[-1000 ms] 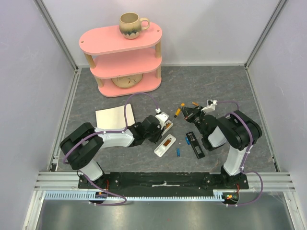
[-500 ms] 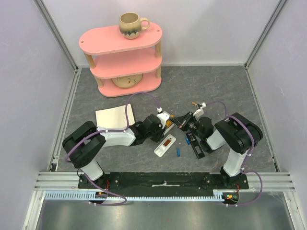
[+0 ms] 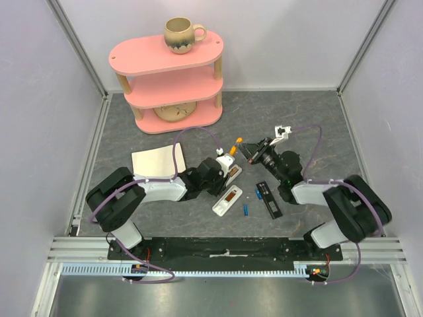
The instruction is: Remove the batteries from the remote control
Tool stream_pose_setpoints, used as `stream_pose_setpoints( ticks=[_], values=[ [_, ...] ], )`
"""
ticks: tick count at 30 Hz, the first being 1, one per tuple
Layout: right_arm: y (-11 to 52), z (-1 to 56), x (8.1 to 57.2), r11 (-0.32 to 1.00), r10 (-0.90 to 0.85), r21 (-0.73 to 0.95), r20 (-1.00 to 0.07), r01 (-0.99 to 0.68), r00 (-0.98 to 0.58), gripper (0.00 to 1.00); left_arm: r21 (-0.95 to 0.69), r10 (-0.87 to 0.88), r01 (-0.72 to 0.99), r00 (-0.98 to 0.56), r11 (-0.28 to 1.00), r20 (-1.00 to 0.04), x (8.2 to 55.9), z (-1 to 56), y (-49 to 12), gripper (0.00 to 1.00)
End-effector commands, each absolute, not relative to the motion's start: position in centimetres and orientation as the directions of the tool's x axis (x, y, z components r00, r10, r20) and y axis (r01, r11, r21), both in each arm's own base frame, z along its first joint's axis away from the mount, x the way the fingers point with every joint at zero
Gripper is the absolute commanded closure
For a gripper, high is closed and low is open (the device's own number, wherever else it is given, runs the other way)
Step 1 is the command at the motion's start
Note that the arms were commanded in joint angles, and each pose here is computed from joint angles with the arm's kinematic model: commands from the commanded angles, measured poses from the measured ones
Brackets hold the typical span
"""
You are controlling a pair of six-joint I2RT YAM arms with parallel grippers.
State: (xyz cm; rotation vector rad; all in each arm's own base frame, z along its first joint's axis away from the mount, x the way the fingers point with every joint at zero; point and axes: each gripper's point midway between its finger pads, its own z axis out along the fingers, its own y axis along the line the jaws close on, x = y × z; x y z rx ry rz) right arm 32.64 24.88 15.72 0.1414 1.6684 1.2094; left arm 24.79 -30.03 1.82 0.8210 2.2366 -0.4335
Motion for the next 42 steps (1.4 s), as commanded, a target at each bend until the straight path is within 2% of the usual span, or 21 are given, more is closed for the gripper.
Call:
stream_pose_setpoints(
  ticks=[1, 6, 29, 38, 42],
  values=[
    [23.0, 18.0, 35.1, 0.682, 0.496, 0.579, -0.815, -0.447, -0.300, 1.00, -0.066, 0.468, 0.647, -0.615, 0.760, -0.634, 23.0, -0.2, -27.8, 0.98],
    [21.7, 16.9, 36.0, 0.776, 0.406, 0.486, -0.873, -0.402, -0.270, 1.00, -0.067, 0.469, 0.647, -0.616, 0.759, -0.633, 22.9, -0.3, -27.7, 0.98],
    [21.6, 11.8, 36.0, 0.808, 0.355, 0.473, -0.866, -0.352, -0.351, 1.00, -0.065, 0.478, 0.651, -0.619, 0.757, -0.623, 23.0, -0.6, -27.9, 0.98],
    [20.3, 9.4, 35.8, 0.823, 0.430, 0.525, -0.825, -0.215, -0.367, 1.00, -0.076, 0.468, 0.649, -0.619, 0.757, -0.630, 23.0, -0.4, -28.1, 0.98],
    [19.6, 7.0, 35.1, 0.770, 0.548, 0.627, -0.744, -0.117, -0.382, 1.00, -0.084, 0.463, 0.648, -0.622, 0.757, -0.631, 23.0, -0.3, -28.3, 0.98]
  ],
)
